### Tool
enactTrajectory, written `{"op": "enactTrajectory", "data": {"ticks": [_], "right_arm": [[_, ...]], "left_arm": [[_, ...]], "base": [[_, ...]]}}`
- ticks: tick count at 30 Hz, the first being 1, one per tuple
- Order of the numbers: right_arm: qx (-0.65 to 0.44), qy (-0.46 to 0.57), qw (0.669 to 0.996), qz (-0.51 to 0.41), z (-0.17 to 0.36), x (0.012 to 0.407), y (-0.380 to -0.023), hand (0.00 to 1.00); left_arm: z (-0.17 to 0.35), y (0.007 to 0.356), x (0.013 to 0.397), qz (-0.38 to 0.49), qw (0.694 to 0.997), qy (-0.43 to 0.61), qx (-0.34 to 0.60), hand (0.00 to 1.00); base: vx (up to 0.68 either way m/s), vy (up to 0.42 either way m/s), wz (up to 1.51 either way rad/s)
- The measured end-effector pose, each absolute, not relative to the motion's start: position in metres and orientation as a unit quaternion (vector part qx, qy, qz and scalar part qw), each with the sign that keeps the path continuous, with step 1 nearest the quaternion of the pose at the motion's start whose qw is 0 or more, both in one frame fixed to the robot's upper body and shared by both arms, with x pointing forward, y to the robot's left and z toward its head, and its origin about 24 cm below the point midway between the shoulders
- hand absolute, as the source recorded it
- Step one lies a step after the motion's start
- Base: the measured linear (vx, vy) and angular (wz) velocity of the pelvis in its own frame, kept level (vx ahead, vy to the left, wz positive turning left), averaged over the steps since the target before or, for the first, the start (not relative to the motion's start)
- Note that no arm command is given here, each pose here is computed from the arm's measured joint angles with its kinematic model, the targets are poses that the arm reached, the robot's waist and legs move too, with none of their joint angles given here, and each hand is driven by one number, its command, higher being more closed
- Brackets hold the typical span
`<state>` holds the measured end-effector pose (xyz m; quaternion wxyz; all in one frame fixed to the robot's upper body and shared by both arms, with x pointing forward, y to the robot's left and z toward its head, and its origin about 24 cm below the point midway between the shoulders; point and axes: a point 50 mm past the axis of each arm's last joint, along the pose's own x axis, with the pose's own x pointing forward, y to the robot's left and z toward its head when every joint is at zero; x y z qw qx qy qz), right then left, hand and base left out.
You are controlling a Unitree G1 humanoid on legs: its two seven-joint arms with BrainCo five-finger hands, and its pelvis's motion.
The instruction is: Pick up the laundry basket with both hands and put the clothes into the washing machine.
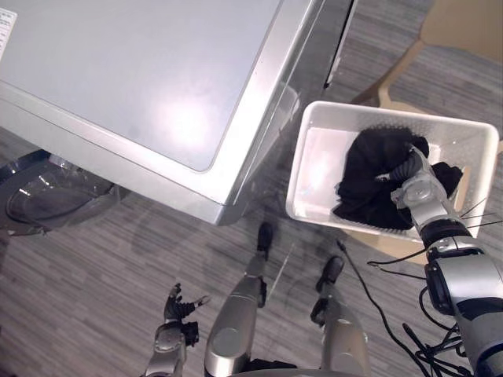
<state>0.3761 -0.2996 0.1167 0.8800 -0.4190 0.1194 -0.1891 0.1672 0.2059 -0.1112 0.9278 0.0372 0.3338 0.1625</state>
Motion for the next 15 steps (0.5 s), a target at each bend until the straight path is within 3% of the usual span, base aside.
{"op": "enactTrajectory", "data": {"ticks": [6,15], "right_arm": [[-0.391,0.094,0.886,-0.231,0.133,0.379,-0.303,1.0],[-0.317,0.033,0.923,-0.215,0.129,0.374,-0.282,1.0]], "left_arm": [[-0.103,0.203,0.18,0.163,0.936,0.311,0.025,0.0],[-0.099,0.203,0.184,0.164,0.94,0.299,0.019,0.0]], "base": [[-0.02,-0.004,0.1],[-0.01,-0.013,-0.01]]}}
